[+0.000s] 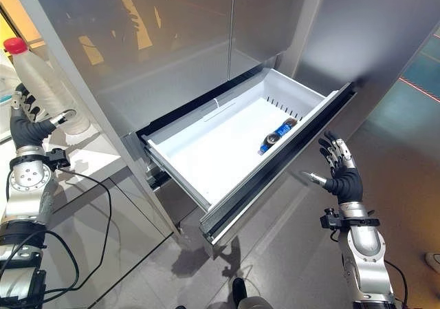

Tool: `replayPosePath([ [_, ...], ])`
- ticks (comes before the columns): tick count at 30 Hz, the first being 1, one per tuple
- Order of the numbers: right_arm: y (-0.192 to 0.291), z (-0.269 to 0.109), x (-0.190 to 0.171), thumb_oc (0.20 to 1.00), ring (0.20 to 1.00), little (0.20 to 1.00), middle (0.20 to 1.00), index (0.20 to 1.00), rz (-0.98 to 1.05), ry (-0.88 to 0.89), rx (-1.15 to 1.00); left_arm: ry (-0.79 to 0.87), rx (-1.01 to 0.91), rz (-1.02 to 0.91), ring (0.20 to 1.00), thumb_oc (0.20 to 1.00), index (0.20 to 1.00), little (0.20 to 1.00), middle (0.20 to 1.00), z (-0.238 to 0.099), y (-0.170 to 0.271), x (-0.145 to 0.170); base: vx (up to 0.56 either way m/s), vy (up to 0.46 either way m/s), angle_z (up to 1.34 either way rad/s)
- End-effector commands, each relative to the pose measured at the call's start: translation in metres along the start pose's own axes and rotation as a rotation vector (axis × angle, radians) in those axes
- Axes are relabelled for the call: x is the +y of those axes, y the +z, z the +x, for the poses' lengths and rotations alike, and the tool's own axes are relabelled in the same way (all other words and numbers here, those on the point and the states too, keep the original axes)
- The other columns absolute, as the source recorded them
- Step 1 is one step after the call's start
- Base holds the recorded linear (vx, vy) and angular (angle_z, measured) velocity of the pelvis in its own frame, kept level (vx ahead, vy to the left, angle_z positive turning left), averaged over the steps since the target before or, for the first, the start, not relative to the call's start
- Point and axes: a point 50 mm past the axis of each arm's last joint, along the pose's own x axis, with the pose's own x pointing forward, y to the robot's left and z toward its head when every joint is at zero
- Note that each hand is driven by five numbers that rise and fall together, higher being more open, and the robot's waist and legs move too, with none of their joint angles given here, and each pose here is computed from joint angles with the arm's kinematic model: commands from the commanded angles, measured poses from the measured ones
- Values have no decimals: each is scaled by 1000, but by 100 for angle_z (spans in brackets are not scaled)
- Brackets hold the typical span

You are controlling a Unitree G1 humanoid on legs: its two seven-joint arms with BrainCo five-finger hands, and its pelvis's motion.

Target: Take the drinks into the refrigerator

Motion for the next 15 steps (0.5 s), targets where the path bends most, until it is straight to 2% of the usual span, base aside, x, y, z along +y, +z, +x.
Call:
replayPosePath([
  [1,38,14,-4,1000,1000,1000,1000,1000,-3,21,-201,-57,-223,5,1000,1000,1000,1000,1000,33,59,-12,0,0,0],
  [15,33,15,3,1000,1000,1000,1000,1000,12,60,-179,-114,-339,-21,1000,1000,1000,1000,1000,55,107,-37,0,0,0],
])
